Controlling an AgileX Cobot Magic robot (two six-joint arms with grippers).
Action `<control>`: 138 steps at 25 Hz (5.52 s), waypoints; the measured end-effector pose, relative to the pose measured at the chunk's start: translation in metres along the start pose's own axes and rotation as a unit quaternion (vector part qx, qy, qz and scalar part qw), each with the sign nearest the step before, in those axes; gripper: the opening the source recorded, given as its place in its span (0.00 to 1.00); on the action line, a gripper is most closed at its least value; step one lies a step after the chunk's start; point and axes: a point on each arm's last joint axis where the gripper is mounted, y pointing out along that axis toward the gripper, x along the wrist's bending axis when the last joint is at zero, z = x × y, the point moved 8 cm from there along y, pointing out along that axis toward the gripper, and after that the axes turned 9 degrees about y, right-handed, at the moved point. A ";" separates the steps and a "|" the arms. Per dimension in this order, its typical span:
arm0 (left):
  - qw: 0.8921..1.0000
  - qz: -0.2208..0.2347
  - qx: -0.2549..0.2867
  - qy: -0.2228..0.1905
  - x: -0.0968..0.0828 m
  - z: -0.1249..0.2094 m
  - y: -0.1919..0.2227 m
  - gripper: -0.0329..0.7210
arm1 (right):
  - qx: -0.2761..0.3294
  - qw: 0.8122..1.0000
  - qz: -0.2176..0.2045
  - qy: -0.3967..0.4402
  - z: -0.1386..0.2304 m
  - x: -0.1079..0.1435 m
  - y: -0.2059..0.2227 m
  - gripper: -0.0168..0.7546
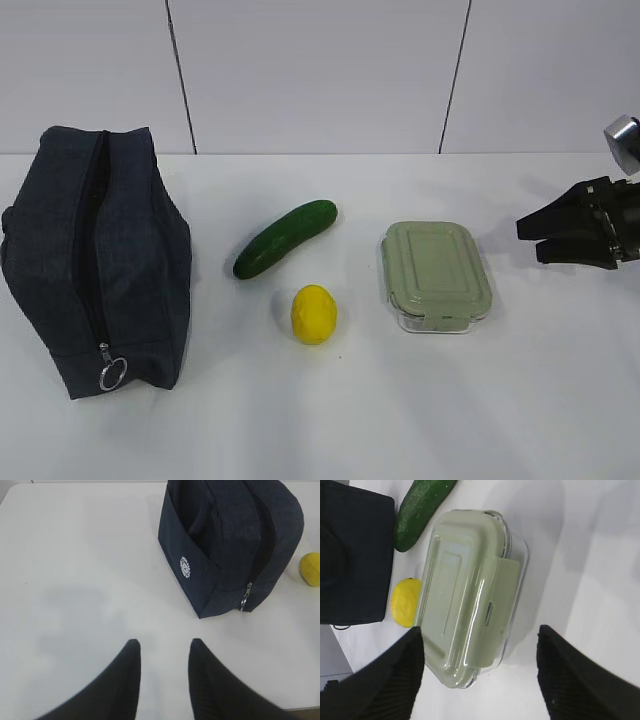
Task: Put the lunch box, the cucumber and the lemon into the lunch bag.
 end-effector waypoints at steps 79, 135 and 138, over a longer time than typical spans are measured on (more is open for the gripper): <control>1.000 0.000 0.001 0.000 0.000 0.000 0.000 0.36 | 0.052 0.995 -0.046 0.069 0.005 -0.002 0.080 0.71; 1.000 0.000 0.001 0.000 0.000 0.000 0.000 0.36 | 0.052 0.995 -0.044 0.073 0.005 -0.003 0.081 0.50; 1.000 0.000 0.001 0.000 0.000 0.000 0.000 0.36 | 0.053 0.995 -0.044 0.078 0.005 -0.003 0.081 0.50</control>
